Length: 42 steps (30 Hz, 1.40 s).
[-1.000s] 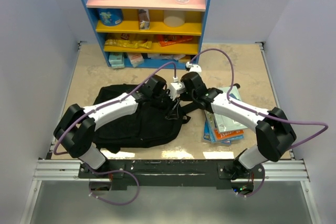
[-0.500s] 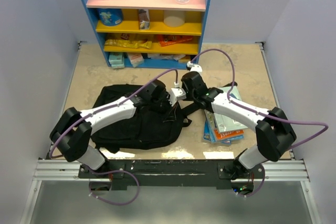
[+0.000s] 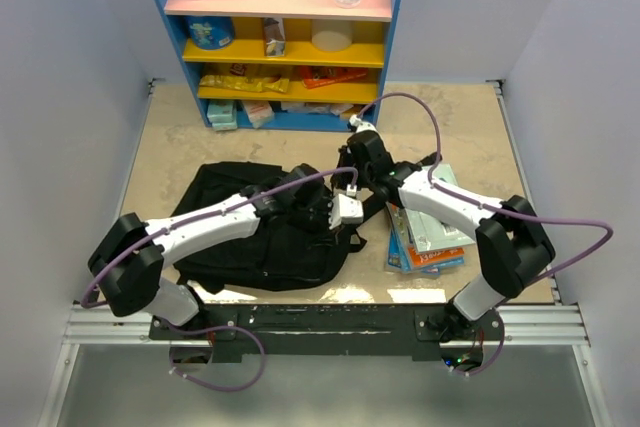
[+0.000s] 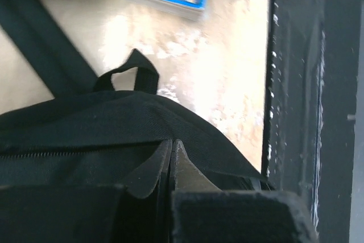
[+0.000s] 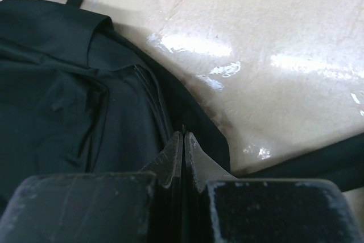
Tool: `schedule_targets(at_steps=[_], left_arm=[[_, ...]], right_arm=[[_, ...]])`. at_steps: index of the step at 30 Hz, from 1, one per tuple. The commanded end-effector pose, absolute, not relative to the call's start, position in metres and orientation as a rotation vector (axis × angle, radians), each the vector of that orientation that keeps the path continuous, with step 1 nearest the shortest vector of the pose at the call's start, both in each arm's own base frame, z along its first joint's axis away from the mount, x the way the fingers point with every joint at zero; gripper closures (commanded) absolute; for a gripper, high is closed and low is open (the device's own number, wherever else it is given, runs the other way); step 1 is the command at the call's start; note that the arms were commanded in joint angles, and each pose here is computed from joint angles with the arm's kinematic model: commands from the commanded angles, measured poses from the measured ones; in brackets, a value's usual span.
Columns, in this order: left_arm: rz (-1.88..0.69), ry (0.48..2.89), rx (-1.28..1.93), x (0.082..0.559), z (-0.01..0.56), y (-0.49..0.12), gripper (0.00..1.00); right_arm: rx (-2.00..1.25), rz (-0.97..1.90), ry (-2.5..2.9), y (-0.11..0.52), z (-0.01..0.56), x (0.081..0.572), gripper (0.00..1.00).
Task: Pack the student bag
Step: Unzip the student bag at the center of the board.
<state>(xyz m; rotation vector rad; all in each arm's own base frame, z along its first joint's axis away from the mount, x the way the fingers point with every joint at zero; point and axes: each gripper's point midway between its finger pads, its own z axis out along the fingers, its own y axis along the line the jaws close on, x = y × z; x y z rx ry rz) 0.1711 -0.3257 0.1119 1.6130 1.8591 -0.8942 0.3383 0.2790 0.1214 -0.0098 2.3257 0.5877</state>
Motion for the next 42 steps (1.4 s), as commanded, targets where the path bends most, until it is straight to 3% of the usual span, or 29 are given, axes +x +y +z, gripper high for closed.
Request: schedule_targets(at_steps=[1,7,24,34,35,36,37,38,40,42], left_arm=[[-1.086,1.724,1.844,0.109,0.124,-0.331,1.00],[-1.110,1.633,1.953,0.088,0.134,-0.342,1.00],[-1.109,1.572,1.978,0.089,0.145,-0.361,1.00],[-1.075,1.577,1.955,0.097,0.147,-0.365,1.00],[-1.058,1.582,1.943,0.100,0.148,-0.367,0.92],[-1.033,1.586,1.926,0.105,0.151,-0.368,0.83],[-0.962,1.610,1.890,0.117,0.155,-0.369,0.75],[-0.931,1.620,1.869,0.124,0.159,-0.368,0.63],[-0.901,1.647,1.790,0.145,0.176,-0.365,0.57],[-0.888,1.669,1.726,0.161,0.194,-0.355,0.47]], right_arm=[[-0.001,0.639,2.114,0.292,0.177,0.386,1.00],[-0.048,0.602,2.131,0.306,0.171,0.407,1.00],[-0.139,0.651,2.151,0.355,0.143,0.452,1.00],[-0.163,0.713,2.075,0.373,0.170,0.461,1.00],[-0.179,0.733,2.082,0.376,0.171,0.458,1.00],[-0.180,0.717,2.083,0.372,0.171,0.459,0.96],[-0.176,0.707,2.075,0.368,0.178,0.458,0.75],[-0.180,0.700,2.086,0.365,0.174,0.453,0.65],[-0.146,0.646,2.083,0.352,0.175,0.453,0.41],[-0.121,0.605,2.082,0.337,0.179,0.447,0.33]])
